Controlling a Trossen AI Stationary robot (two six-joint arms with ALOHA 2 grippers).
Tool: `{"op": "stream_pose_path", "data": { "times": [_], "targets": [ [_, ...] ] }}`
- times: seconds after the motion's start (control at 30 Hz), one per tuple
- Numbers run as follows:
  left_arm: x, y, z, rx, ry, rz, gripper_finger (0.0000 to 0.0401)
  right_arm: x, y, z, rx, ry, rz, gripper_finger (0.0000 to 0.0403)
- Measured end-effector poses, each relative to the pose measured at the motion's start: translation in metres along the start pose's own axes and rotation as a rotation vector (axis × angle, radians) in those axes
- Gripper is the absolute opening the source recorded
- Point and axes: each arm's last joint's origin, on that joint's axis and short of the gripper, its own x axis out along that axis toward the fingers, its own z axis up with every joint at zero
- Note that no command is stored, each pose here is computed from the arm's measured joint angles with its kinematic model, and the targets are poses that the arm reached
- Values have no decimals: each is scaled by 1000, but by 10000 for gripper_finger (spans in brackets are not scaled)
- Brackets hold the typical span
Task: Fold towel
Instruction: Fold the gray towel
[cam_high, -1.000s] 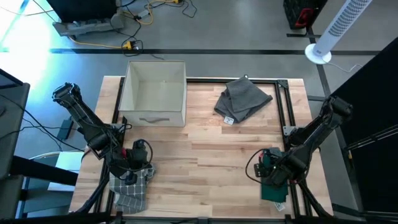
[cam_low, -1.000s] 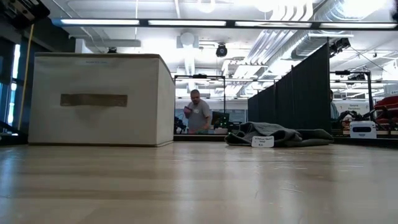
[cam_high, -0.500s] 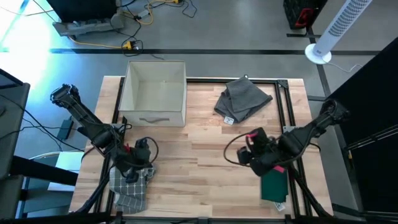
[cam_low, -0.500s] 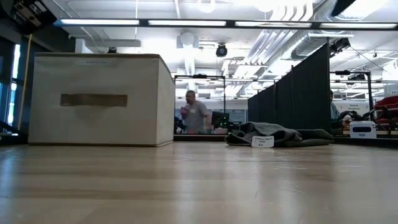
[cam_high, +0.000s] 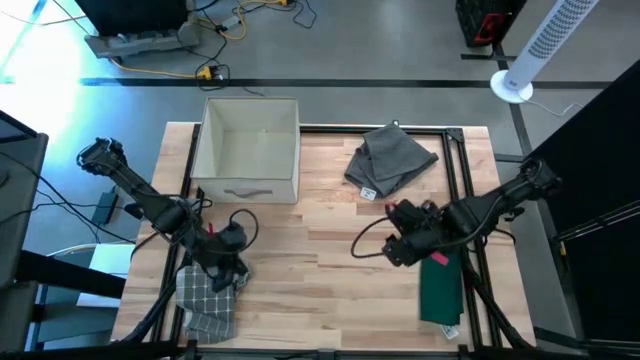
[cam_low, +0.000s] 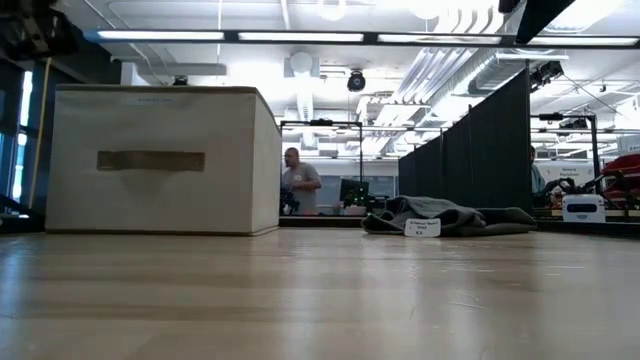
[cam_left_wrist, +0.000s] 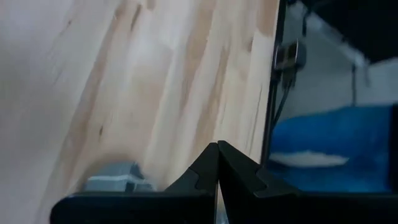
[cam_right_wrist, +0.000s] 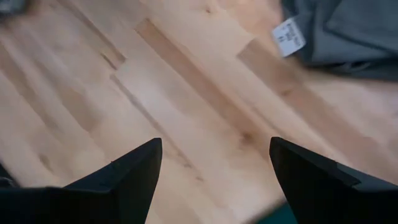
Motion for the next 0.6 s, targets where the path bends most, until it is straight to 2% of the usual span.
{"op": "stream_pose_path", "data": {
  "times": [0.17, 0.33, 0.4, 0.6],
  "targets": [
    [1, -2, 13, -93, -79, -59, 0, -6, -24, 13, -73, 3, -51, 286],
    [0, -5, 24, -117, -198, -83, 0, 0, -46, 30, -277, 46, -177, 286],
    [-1, -5, 28, -100, -226, -97, 0, 9, -56, 40, -321, 105, -177, 286],
    [-1, -3, 33, -1, -250, -87, 0, 38, -99, 71, -245, 272, -145, 286]
  ]
}}
